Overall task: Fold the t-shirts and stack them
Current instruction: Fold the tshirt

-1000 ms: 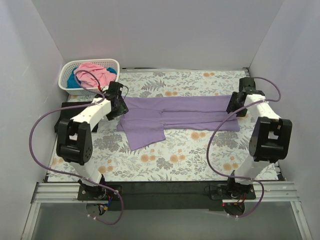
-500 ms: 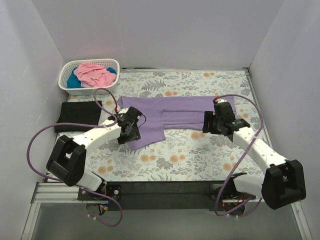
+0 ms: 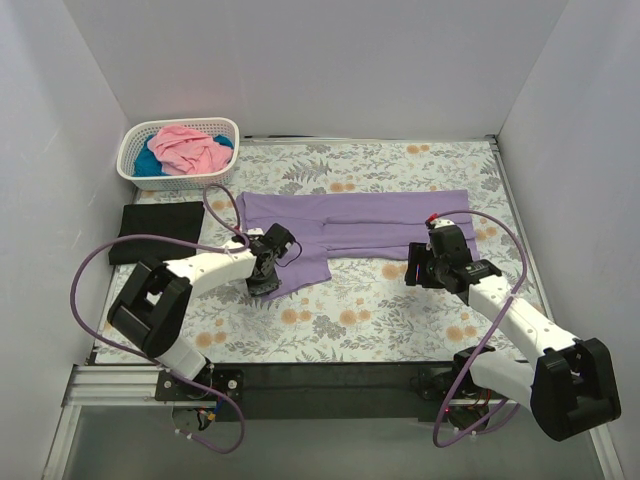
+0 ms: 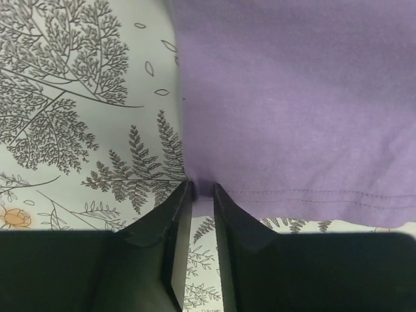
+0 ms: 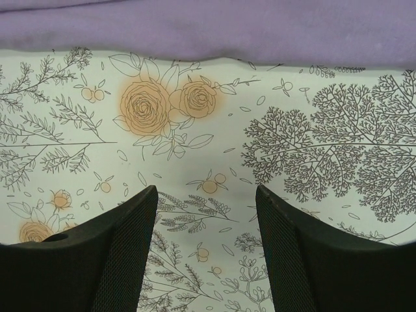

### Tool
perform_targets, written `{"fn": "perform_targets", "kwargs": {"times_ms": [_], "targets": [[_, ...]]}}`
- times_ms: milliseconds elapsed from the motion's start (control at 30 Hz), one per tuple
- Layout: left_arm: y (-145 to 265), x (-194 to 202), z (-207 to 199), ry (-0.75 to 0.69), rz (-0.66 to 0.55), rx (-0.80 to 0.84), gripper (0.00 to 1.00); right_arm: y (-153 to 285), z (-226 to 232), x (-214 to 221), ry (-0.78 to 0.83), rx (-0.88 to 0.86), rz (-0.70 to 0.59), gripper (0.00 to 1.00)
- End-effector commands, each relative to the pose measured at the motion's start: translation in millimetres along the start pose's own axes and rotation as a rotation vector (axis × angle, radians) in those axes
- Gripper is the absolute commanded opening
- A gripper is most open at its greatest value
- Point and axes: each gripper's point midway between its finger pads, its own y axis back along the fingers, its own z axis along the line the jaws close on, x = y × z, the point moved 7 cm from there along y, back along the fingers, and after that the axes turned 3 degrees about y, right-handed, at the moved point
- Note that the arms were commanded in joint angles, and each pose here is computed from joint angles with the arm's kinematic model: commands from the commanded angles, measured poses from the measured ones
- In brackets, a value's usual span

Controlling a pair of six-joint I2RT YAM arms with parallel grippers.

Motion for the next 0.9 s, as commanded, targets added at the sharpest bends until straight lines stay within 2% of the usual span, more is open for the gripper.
{"fn": "perform_targets", "kwargs": {"times_ms": [0, 33, 67, 200, 333, 467, 700, 867], "targets": [[-14.9, 13.3, 6.3, 0.011, 0.019, -0.054, 0.17, 0.5, 3.8, -7.6, -0.001, -0.026, -0.056, 0.68], [-14.6, 12.5, 5.6, 0.010, 0.019, -0.057, 0.12, 0.2, 4.0, -7.9, 0.002, -0.027, -0.057, 0.68], [-14.0, 10.2, 4.8, 0.007, 0.011, -0.063, 0.00, 0.2, 4.0, -7.9, 0.002, -0.027, -0.057, 0.68], [-1.4, -12.1, -10.1, -0.015, -0.051, -0.055, 0.00, 0.5, 5.6, -9.0, 0.019, -0.042, -0.054, 0.68], [27.6, -62.7, -47.3, -0.030, -0.162, 0.015, 0.00, 0.5, 8.6, -10.8, 0.030, -0.066, -0.047, 0.67], [39.3, -113.3, -71.3, -0.033, -0.252, 0.038, 0.00, 1.5, 9.8, -12.7, 0.042, -0.080, -0.050, 0.66], [27.9, -198.6, -100.9, 0.014, -0.337, 0.089, 0.00, 2.0, 19.8, -25.4, 0.114, -0.164, -0.071, 0.64], [16.2, -237.7, -113.0, 0.043, -0.381, 0.109, 0.00, -6.6, 31.2, -49.0, 0.153, -0.211, -0.085, 0.56]]}}
